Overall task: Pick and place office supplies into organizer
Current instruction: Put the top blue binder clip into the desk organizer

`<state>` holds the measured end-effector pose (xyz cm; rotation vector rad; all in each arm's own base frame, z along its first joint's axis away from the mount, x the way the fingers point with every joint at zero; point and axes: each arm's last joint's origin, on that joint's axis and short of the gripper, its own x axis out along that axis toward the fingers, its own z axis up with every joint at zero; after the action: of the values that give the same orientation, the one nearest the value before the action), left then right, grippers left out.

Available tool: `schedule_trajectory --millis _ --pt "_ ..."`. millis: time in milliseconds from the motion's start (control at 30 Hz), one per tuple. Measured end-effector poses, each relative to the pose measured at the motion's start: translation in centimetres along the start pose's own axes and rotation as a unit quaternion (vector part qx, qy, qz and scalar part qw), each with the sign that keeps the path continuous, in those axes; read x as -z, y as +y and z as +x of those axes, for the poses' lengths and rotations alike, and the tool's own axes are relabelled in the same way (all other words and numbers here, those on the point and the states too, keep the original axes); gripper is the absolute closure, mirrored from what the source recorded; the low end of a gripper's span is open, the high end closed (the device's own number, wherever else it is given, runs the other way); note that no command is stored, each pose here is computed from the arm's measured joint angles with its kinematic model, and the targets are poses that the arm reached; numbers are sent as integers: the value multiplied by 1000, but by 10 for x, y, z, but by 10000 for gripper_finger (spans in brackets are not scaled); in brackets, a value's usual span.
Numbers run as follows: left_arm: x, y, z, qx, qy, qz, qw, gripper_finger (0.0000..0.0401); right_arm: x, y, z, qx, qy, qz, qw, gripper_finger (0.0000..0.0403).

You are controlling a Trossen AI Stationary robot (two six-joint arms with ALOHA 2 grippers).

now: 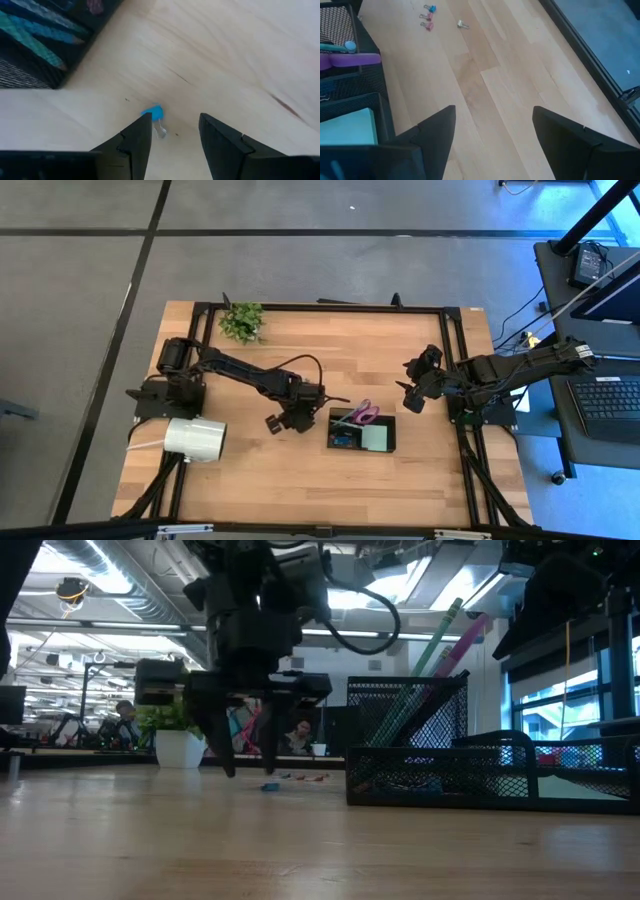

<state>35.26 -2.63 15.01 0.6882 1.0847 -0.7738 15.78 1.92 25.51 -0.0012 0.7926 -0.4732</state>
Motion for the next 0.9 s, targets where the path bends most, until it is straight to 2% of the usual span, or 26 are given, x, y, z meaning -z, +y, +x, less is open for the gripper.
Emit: schedule_trajectory --millis 267,433,500,667,900 --pt "1 4 -7 -20 3 -9 1000 244 0 0 0 0 -1 3 1000 134" --pt "4 9 -8 -37 -1 -86 996 244 0 0 0 0 -1 15 1000 134" --pt "4 8 -8 -34 -2 -99 994 244 0 0 0 0 -1 16 1000 134" --pt "-1 5 -7 -31 -6 -95 995 244 0 0 0 0 -1 16 1000 134" --pt "-5 5 -5 -34 -12 -116 993 244 0 0 0 0 -1 15 1000 134"
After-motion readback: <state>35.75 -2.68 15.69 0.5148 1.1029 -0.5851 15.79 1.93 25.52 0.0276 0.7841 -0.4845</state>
